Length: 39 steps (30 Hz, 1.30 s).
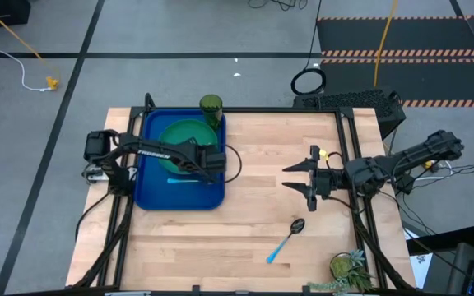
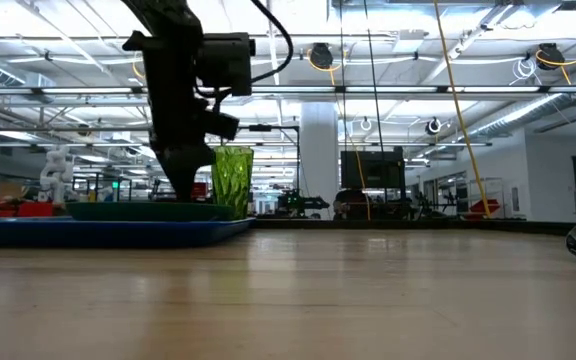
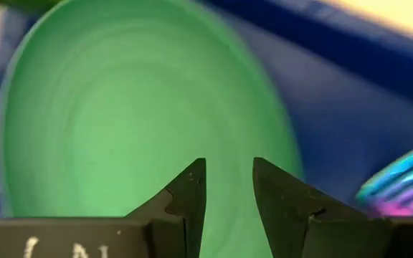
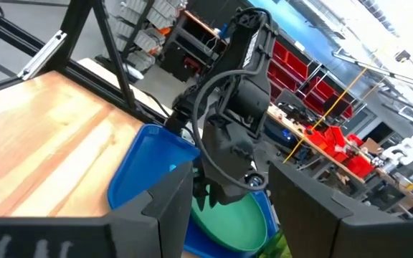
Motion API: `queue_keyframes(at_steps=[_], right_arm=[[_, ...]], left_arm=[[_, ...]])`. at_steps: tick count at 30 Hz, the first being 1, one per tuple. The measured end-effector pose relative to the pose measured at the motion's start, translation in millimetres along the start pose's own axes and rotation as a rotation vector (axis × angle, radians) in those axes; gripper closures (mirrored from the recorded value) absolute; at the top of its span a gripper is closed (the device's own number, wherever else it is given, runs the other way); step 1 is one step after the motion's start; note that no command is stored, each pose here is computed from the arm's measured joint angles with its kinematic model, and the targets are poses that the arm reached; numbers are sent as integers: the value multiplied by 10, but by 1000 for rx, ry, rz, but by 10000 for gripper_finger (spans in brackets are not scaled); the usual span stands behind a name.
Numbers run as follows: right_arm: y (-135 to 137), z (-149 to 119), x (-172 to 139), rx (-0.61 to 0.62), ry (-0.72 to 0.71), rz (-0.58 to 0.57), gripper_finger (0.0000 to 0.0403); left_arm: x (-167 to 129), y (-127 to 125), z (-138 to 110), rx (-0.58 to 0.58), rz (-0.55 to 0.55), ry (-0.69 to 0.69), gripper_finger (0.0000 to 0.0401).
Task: Pick and place plate/cup/fork/spoon on tray
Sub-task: Adjust the green plate
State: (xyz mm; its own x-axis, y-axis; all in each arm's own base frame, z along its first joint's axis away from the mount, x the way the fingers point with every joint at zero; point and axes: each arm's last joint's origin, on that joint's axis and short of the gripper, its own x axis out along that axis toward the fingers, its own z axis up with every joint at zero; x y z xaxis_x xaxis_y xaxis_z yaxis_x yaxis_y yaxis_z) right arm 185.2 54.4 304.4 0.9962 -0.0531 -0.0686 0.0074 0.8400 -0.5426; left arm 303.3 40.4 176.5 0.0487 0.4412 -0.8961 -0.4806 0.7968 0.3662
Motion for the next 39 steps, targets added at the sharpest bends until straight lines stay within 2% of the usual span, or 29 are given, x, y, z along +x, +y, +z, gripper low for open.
queue_keyframes(at_steps=[7, 14, 22, 30, 33, 39], right_arm=[[-1, -1, 0, -6, 0, -1, 227], [-1, -1, 0, -10, 1, 0, 227], [-1, -1, 0, -11, 1, 0, 227], [1, -4, 0, -13, 4, 1, 227], [1, -5, 0, -13, 4, 2, 227], [5, -11, 0, -20, 10, 6, 227]], left_arm=[[-37, -101, 60, 31, -55, -83, 284], [-59, -146, 58, 45, -68, -100, 284], [-106, -113, 46, 33, 6, -126, 284], [-50, 86, 8, -70, 105, -62, 284], [54, 124, -25, -107, 90, -39, 284], [136, 89, -107, -98, 44, -7, 284]])
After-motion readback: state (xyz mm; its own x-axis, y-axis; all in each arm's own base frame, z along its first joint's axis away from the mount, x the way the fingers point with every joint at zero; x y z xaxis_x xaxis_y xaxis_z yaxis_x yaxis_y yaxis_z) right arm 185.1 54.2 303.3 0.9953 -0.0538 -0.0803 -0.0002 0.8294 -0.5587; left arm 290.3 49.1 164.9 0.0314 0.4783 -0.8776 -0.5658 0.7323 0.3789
